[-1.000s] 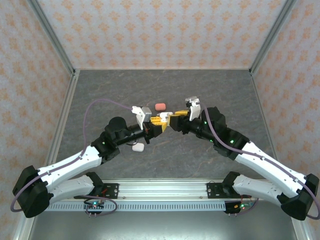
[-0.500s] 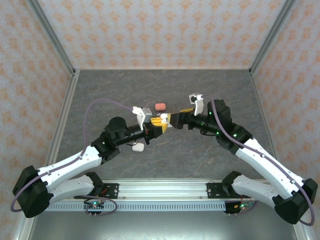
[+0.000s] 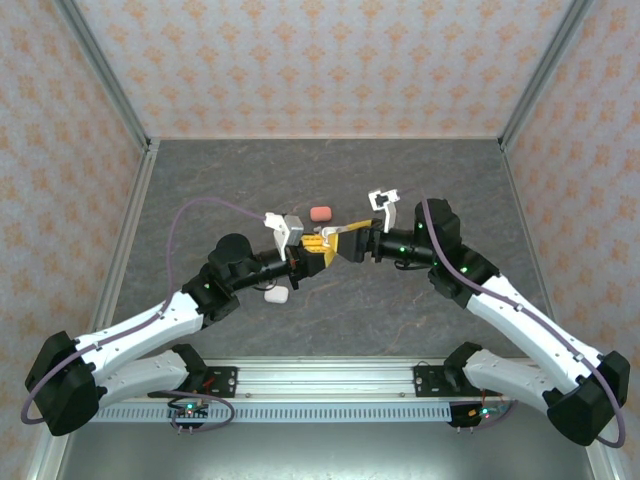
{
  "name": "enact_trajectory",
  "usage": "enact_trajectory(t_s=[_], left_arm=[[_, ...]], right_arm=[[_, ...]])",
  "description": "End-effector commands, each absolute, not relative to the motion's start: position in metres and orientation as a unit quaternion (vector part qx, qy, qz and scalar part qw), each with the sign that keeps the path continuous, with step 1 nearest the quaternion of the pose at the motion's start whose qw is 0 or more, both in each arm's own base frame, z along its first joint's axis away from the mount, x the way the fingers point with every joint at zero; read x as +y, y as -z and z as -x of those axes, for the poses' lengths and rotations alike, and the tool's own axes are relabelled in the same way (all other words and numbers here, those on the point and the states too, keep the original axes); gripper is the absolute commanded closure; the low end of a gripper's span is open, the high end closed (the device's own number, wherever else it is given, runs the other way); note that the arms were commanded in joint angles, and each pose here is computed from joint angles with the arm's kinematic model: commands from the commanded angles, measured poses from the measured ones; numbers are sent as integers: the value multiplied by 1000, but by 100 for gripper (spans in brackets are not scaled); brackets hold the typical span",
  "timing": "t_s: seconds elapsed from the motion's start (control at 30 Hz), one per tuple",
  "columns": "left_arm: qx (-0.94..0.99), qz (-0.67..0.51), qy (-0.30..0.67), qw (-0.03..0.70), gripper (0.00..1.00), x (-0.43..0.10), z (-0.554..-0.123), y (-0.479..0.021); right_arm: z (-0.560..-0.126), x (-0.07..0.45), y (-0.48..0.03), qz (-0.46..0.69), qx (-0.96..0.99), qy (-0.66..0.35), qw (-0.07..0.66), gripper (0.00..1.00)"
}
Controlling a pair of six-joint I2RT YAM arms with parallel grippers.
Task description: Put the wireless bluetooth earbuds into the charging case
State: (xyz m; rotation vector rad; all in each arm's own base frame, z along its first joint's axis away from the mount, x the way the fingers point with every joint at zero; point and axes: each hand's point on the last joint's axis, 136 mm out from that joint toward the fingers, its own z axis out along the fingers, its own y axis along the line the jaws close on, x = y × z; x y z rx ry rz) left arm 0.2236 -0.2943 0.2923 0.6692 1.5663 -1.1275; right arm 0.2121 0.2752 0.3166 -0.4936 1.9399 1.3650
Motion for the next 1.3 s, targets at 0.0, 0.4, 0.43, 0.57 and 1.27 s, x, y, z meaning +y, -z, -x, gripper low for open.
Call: enact_trajectory(t_s=[0.0,0.4,0.43,0.57,1.27], left_arm=[[631,-285,485,533,100,-296,-218,-310],[636,-283,481,532,100,-295,-218,-307],[635,-283,482,533,100,-295,-218,-308],[643,-275,473,536,100,-293,-222,-307],[807,-113,354,458,100,-212,-335,-240]], right_arm=[[-199,278,-344,225,707,-557,374,24],[-193,265,-350,222,694,-547,412,27],[-193,264,-347,220,697,-545,411,27],[-199,259,-337,207,719,-521,411,27],[-241,161,-269,7,842,-275,465,20]])
